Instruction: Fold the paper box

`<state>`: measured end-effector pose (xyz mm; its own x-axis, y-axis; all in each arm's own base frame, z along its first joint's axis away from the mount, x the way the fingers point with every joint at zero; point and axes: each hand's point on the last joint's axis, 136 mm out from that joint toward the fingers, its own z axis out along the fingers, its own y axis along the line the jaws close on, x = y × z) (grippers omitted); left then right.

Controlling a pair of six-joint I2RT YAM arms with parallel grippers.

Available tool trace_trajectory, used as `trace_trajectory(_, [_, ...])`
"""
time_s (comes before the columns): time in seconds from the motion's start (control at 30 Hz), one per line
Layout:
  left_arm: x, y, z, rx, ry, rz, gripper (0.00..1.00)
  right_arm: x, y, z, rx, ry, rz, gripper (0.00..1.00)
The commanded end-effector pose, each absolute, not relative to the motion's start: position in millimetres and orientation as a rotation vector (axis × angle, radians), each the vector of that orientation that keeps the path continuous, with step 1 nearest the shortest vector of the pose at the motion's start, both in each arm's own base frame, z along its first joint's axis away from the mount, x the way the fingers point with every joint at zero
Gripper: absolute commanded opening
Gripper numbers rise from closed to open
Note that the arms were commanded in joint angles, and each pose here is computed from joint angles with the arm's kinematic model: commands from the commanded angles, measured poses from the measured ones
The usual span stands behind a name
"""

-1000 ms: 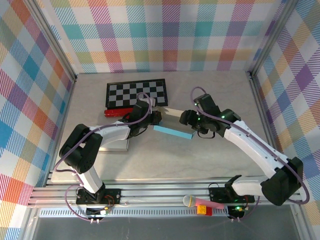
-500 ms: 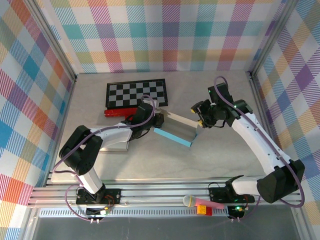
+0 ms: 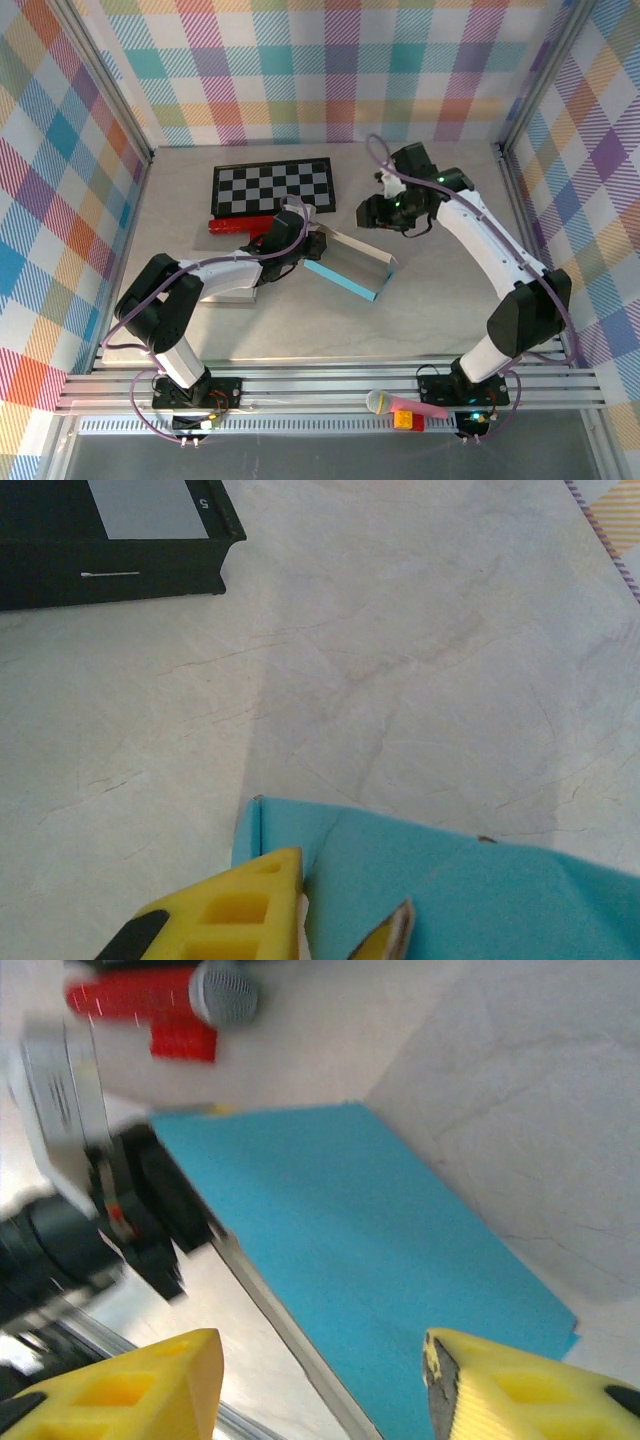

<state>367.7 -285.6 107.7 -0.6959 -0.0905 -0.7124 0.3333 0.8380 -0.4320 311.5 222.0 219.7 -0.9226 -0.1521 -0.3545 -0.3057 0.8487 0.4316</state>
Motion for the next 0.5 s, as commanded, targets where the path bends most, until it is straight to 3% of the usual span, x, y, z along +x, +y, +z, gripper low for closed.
trace_trajectory(0.0, [362,-286,103,0.198,2.254,-0.686,0.15,285,226,217,-0.826,2.653,0.493,0.58])
trace_trajectory(0.23, [363,-286,102,0.204,2.261,-0.682,0.15,285,223,189,-1.034,2.662,0.170,0.58])
trace_trajectory(0.47, [363,-287,103,0.207,2.263,-0.682,0.15,291,232,183,-1.155,2.586,0.006,0.47])
